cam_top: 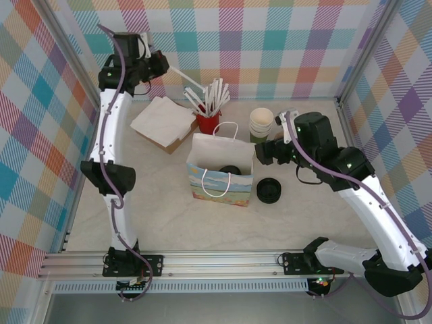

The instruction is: Pack the takeout coffee

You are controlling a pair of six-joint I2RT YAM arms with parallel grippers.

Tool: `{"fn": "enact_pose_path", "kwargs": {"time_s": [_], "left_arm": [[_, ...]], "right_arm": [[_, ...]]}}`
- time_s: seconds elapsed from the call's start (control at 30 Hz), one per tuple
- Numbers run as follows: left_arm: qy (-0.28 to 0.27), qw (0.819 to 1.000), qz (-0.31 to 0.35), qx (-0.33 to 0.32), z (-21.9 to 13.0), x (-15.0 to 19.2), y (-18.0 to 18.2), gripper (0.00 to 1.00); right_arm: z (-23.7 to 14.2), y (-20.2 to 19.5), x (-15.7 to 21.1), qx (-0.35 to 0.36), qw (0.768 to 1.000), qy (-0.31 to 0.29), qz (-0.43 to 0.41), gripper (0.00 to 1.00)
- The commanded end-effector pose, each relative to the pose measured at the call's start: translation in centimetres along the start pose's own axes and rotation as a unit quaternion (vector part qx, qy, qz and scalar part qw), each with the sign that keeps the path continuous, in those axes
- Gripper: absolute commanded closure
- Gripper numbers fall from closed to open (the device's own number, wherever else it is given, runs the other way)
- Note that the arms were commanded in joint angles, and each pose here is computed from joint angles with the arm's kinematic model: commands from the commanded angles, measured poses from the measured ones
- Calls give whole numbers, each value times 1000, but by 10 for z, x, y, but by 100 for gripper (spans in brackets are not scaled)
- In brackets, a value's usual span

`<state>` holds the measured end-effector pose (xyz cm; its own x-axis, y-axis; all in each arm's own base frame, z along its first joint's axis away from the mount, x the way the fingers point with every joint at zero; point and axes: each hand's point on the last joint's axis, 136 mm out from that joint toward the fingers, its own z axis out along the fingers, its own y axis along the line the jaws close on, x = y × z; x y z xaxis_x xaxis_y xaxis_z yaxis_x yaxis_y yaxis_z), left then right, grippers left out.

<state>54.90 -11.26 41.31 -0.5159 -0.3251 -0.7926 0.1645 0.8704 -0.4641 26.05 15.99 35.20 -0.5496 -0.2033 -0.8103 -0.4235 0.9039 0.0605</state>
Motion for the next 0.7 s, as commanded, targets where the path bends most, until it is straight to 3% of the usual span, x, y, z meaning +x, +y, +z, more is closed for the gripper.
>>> {"fn": "enact_pose_path", "kwargs": {"time_s": [0.0,0.17,0.37,0.67], "left_arm": [[-14,1000,17,11,-43,-13,-14,99],[1,999,26,27,-87,0,-32,100],[-19,997,34,61,-161,16,-57,100],[-7,991,34,133,-251,70,-87,100]], "right_arm": [[-11,-7,-1,16,1000,-8,8,5],[-17,-16,2,38,999,-6,15,4],[-17,-27,10,68,997,4,20,4],[-27,-37,13,94,995,-11,35,1]]}}
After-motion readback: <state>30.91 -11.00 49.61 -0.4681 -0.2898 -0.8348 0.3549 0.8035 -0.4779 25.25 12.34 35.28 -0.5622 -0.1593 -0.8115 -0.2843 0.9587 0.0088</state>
